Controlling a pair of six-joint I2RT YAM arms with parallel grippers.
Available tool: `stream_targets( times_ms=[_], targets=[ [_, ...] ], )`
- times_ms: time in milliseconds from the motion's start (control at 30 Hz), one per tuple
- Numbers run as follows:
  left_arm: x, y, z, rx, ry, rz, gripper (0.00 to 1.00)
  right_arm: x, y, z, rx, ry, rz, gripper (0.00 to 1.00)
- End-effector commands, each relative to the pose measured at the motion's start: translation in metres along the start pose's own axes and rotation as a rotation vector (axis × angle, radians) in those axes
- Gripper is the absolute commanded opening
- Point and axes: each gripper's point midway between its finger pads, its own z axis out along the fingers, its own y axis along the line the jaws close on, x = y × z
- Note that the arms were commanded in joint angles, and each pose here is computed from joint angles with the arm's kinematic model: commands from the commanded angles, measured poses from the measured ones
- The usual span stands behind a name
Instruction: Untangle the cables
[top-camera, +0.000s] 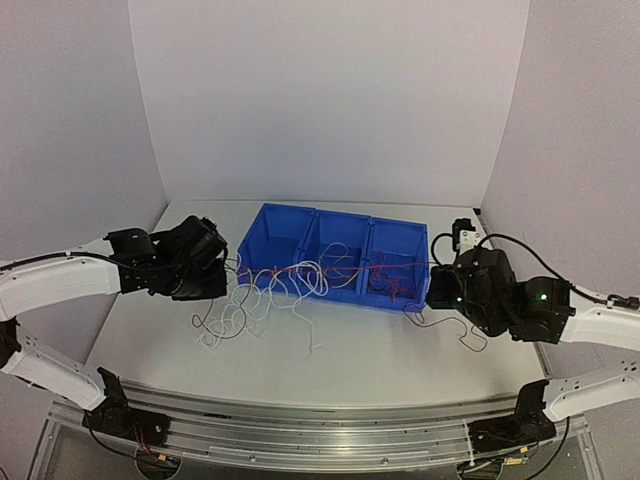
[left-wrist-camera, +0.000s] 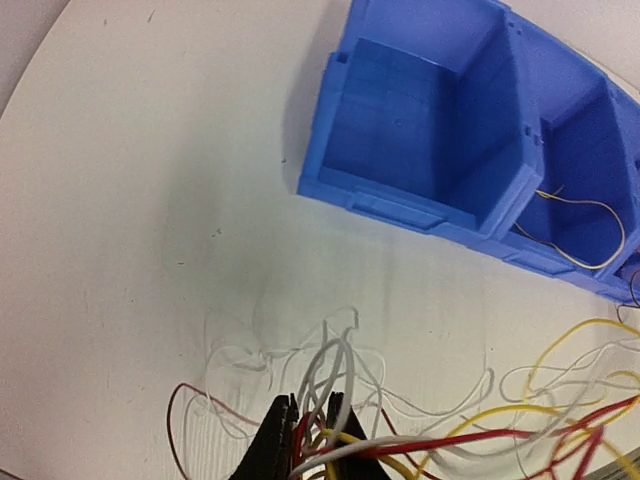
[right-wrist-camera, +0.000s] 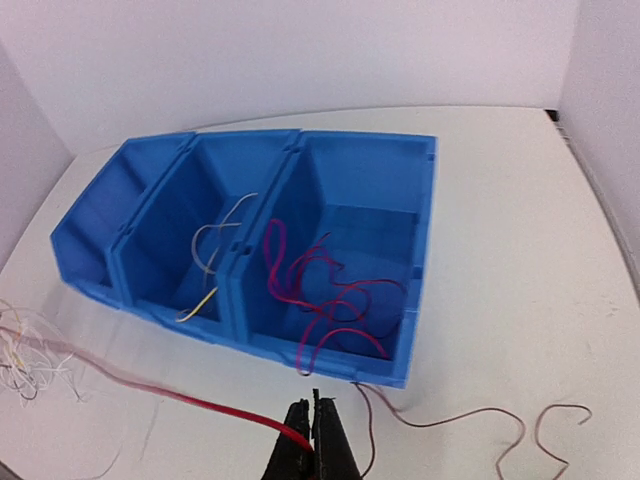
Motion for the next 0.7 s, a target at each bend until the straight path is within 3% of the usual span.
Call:
stream_targets(
  times_ms=[0,167,467,667],
  targets=[
    [0.003,0.022,0.000,-0.013,-0.002,-0.088,0.09,-0.010,-0.063,-0.018,0.239,-0.063,-0.028,0.00],
    [0.018,0.034,0.012,-0.058,0.045,-0.073,0.16,-0.033,-0.072,-0.033,0.252,-0.110,-0.067,0.00],
    [0.030,0.057,0.033,-0.164,0.086,-0.109,0.01,-0.100,-0.108,-0.076,0.441,-0.279,-0.159,0.00],
    [0.040,0.080,0.054,-0.197,0.135,-0.162,0.03,-0.147,-0.156,-0.136,0.667,-0.390,-0.179,0.00]
  ],
)
